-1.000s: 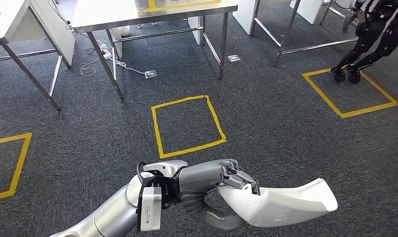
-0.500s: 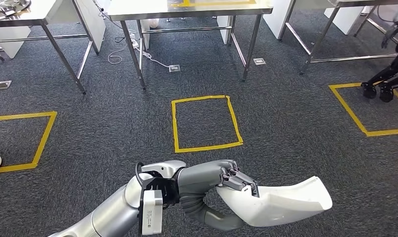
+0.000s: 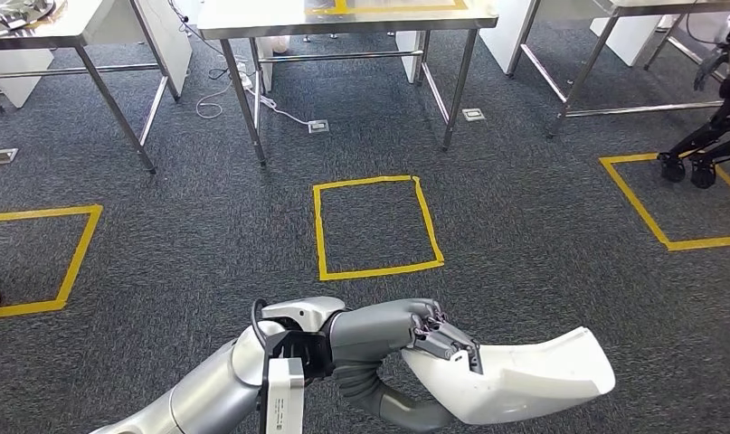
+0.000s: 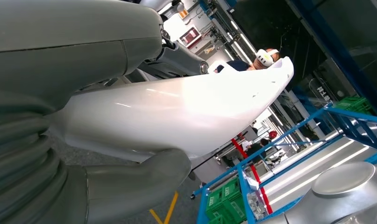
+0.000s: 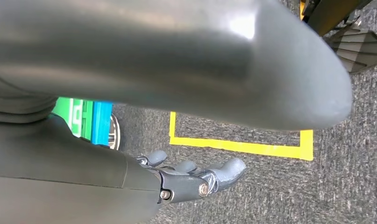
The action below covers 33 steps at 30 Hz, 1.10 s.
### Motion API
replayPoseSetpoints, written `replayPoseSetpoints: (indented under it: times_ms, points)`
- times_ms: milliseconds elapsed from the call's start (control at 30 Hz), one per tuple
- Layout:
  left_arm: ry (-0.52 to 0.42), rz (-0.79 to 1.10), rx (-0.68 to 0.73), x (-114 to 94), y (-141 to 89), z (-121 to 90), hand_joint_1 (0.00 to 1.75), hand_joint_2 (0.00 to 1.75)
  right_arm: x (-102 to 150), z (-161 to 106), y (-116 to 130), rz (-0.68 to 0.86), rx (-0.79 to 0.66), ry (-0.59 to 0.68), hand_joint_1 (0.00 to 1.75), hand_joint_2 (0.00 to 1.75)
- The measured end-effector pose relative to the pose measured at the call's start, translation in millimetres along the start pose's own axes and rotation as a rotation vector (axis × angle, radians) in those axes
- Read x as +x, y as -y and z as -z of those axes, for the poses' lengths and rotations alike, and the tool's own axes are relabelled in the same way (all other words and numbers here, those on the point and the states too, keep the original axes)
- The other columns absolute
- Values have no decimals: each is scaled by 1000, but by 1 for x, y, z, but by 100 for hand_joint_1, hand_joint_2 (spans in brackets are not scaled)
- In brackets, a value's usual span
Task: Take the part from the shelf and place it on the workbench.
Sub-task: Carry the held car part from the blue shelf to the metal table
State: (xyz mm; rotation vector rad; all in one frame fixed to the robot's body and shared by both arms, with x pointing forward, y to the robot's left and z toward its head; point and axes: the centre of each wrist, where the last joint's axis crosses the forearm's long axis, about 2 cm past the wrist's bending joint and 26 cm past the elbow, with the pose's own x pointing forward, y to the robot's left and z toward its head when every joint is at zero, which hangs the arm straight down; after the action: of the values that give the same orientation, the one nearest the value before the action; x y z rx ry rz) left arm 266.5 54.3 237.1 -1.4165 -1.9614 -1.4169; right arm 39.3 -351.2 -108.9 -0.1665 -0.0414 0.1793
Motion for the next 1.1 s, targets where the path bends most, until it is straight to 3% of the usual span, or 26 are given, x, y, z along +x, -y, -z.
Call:
replayPoseSetpoints:
  times_ms: [1100]
  points:
    - [27, 7, -26, 5, 4, 11, 175, 175, -1, 0, -4, 2, 7, 3, 0, 0]
